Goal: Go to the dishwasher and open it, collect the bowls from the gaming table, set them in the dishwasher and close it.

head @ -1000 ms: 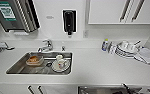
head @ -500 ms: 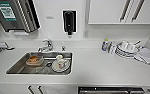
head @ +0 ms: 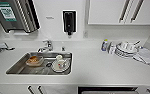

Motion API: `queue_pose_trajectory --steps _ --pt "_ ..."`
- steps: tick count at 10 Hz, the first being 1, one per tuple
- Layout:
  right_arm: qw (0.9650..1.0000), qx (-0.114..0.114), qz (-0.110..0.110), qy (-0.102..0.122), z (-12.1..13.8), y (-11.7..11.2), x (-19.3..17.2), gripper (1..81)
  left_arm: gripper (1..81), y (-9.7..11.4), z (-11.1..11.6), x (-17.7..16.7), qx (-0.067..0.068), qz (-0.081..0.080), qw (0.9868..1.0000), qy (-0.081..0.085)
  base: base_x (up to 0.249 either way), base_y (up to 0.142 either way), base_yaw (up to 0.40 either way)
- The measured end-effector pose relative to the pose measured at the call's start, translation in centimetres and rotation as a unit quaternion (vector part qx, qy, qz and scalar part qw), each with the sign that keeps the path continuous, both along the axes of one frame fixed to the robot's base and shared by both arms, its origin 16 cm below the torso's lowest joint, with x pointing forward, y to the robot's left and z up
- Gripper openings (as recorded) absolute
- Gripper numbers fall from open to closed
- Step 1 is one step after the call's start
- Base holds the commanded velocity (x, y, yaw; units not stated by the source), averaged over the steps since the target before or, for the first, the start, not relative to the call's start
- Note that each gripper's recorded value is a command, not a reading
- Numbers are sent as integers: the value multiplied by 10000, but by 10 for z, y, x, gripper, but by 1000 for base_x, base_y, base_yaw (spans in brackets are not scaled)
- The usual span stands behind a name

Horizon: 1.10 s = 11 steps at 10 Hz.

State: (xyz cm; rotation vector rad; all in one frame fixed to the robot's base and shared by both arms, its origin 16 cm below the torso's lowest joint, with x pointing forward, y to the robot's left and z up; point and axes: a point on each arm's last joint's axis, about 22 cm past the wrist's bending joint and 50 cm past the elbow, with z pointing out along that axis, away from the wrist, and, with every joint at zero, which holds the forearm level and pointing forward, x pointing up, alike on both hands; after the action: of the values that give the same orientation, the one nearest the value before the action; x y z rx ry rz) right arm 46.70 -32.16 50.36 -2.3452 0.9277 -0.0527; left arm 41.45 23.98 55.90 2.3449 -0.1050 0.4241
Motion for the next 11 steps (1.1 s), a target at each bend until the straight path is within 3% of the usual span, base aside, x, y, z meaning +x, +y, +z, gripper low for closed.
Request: queue_pose_trajectory --steps 1,3,5,11 --pt "9999 18 5 138 -6 2 -17 811 811 0 0 -1 -3 -2 10000 -4 0 0 0" --pt "9979 28 96 647 -23 5 -63 811 811 -3 -1 -5 -21 -16 10000 19 0 0 0" --pt "9983 5 -50 586 -39 8 -85 811 811 -5 -1 -6 -33 -22 10000 16 0 0 0" --pt "9986 -24 -40 528 -41 11 -69 811 811 -7 0 -4 -43 -21 10000 -33 -44 0 0"
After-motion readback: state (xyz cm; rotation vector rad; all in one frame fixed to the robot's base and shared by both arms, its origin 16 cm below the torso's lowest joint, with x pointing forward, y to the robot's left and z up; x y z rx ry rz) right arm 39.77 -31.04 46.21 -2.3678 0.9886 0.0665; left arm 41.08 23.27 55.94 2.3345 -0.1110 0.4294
